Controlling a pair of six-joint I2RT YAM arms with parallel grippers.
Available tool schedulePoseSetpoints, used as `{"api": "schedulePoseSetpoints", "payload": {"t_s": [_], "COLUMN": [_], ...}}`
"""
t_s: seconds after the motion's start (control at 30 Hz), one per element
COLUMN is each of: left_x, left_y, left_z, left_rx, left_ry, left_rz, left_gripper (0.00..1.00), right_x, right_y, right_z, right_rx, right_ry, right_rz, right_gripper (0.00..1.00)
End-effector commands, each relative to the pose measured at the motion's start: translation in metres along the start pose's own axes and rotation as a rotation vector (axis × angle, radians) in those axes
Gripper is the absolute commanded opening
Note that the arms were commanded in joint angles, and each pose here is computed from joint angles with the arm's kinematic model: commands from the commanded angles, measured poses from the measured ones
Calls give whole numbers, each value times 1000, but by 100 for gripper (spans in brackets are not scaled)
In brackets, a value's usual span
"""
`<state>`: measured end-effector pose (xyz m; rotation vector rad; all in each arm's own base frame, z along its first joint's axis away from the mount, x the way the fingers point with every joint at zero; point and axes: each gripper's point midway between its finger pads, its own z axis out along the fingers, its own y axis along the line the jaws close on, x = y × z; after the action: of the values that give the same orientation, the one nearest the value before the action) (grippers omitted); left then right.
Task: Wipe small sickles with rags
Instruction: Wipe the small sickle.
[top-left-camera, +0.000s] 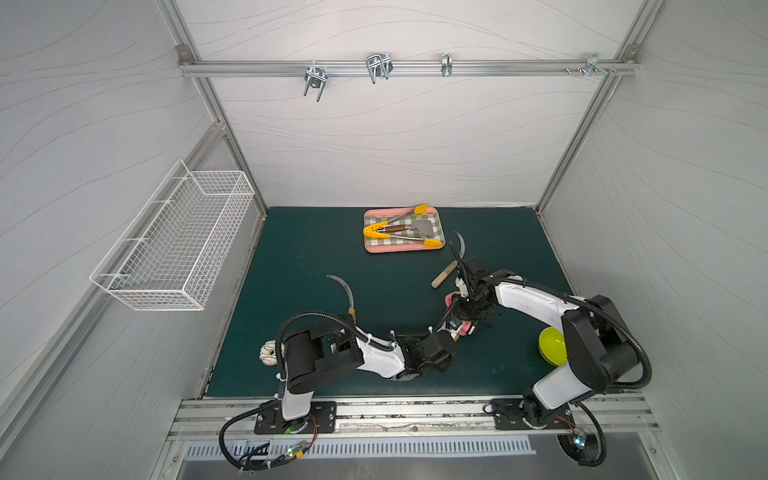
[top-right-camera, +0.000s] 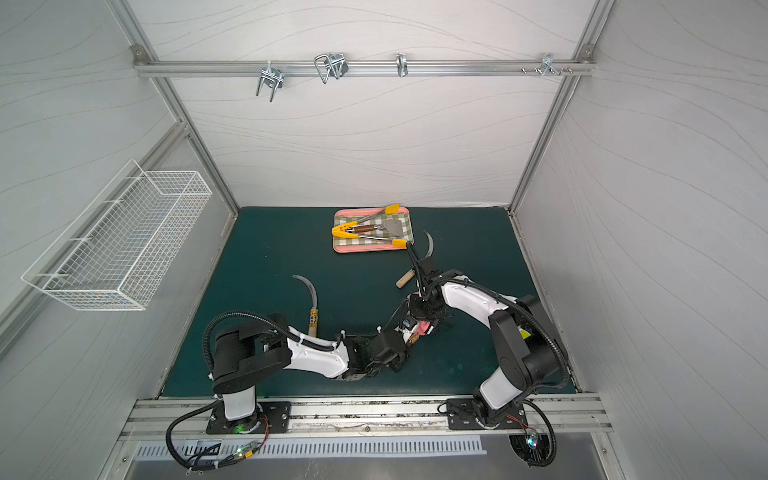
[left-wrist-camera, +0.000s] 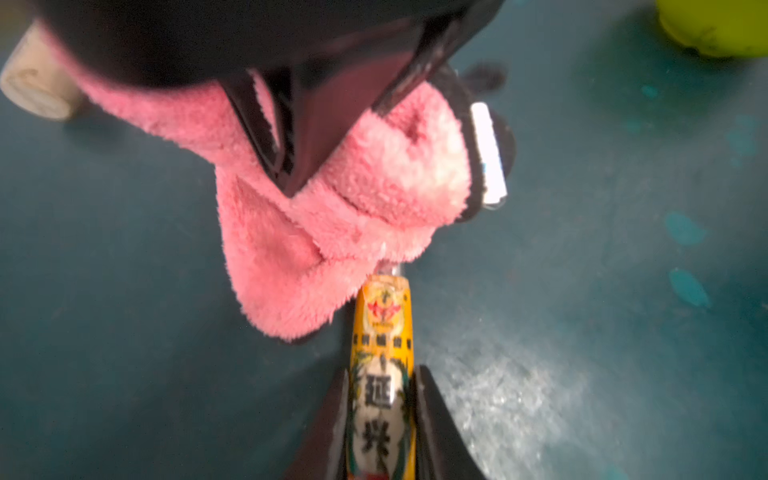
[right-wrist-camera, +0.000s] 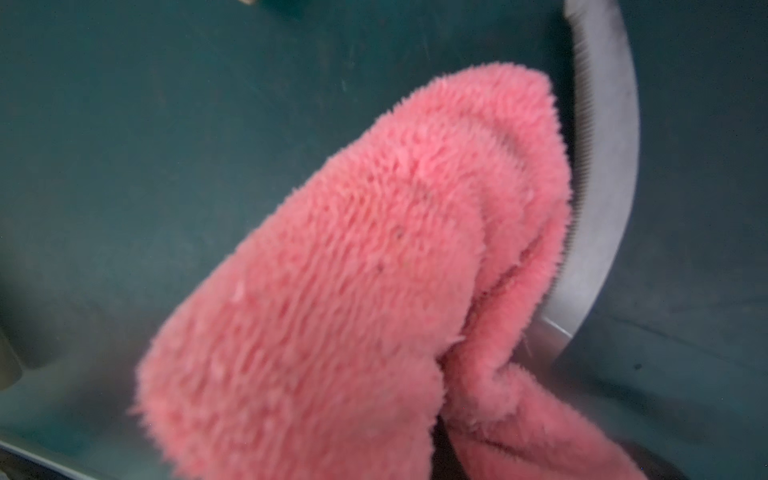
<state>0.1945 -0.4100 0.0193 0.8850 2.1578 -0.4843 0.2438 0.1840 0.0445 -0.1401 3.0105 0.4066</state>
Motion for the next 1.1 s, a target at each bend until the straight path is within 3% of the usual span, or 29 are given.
{"api": "schedulePoseSetpoints", "payload": {"t_s": [0.0,0.23,0.5,0.8,1.07], "left_x": [52,51,55,54,50], "left_y": [26,23,23,23,31], "left_z": [7,9,12,12,5], "left_rx": [-90,-81,-83,-89,-126], "left_ry": [162,163,182,177,151], "left_rz": [10,19,25,21,5], "left_gripper": [0,0,0,0,0], "right_x": [14,-63,-109,-89,-29], "right_y": [12,-1,-37,-63,-68], "right_z": [-35,-63,-28,28,20], "right_rx": [-60,-22,35,94,145], "right_ry": [86,3,55,241,323], "right_rz": [-24,-52,-22,-4,24], "right_gripper": [12,11,10,10,12]}}
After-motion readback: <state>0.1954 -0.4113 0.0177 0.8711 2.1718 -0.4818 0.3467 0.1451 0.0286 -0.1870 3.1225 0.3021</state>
